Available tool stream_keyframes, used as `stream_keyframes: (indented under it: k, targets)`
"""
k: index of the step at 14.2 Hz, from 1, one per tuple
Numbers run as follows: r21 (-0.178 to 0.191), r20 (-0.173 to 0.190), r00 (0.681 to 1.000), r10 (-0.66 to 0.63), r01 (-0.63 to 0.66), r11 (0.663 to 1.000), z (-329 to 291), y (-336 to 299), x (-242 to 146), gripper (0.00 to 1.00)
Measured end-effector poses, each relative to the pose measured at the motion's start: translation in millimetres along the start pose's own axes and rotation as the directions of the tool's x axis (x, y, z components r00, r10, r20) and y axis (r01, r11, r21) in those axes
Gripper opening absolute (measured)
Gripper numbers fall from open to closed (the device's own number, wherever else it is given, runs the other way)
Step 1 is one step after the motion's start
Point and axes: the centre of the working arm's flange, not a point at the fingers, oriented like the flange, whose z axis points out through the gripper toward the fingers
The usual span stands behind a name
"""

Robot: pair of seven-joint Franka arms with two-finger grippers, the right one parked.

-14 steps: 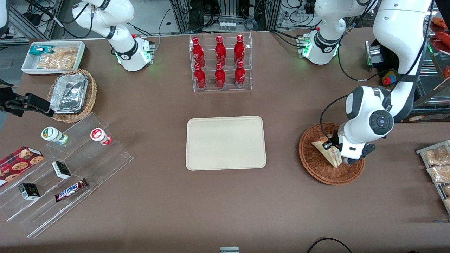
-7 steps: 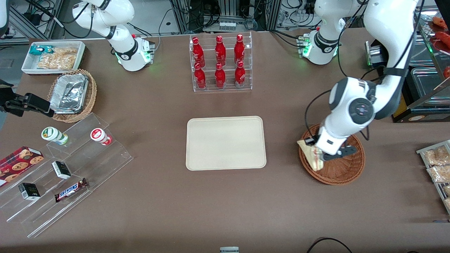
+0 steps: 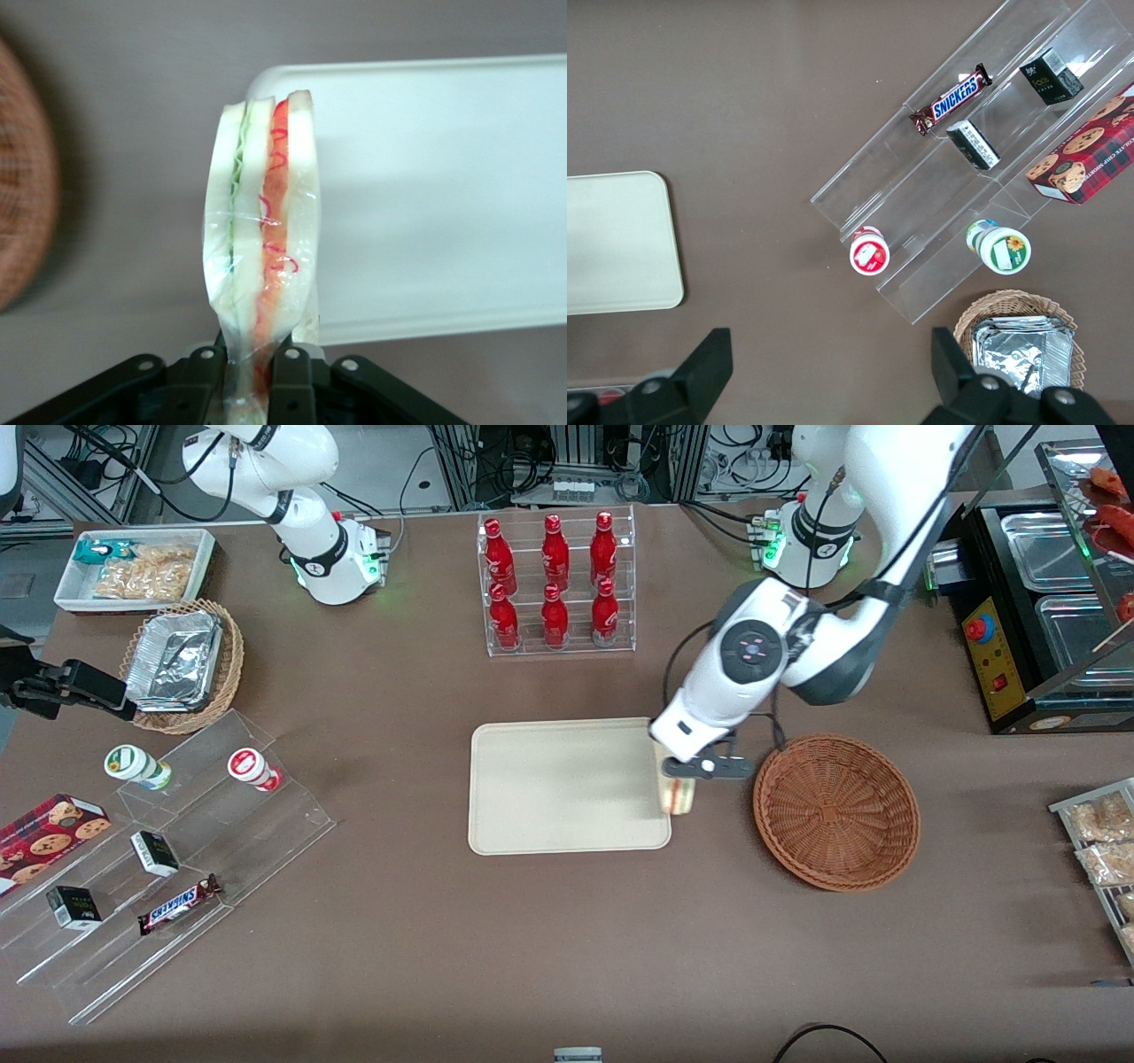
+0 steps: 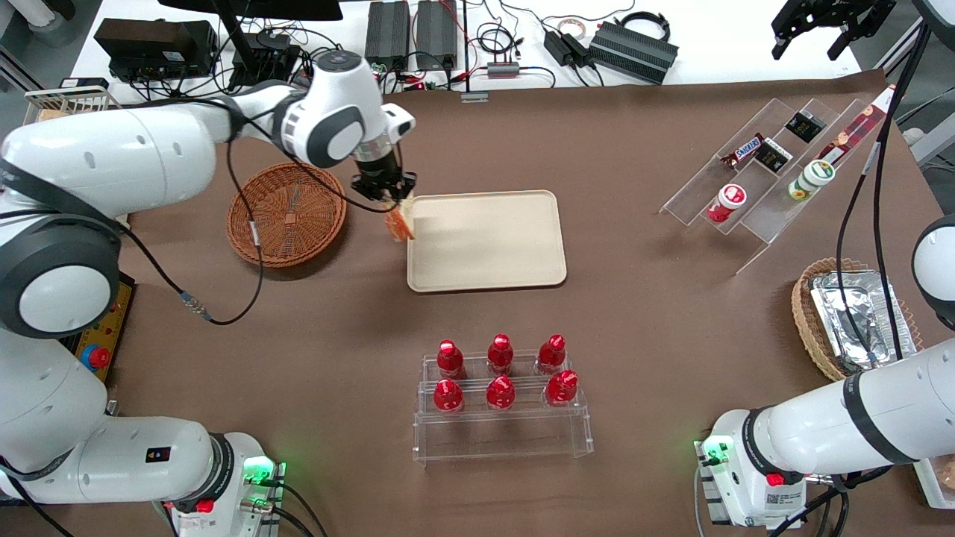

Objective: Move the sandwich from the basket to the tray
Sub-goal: 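Lift the sandwich and carry it with the left gripper to the tray, then lower the sandwich onto the tray and open the left gripper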

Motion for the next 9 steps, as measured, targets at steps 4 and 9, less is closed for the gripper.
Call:
stream_keyframes:
  k: [4, 9]
  targets:
    - [0.081, -0.084, 0.996, -0.042, 0.049, 0.996, 39, 67, 3, 0.2]
    - [0.092, -0.109, 0.99, -0.091, 0.101, 0.991, 90, 116, 4, 0.21]
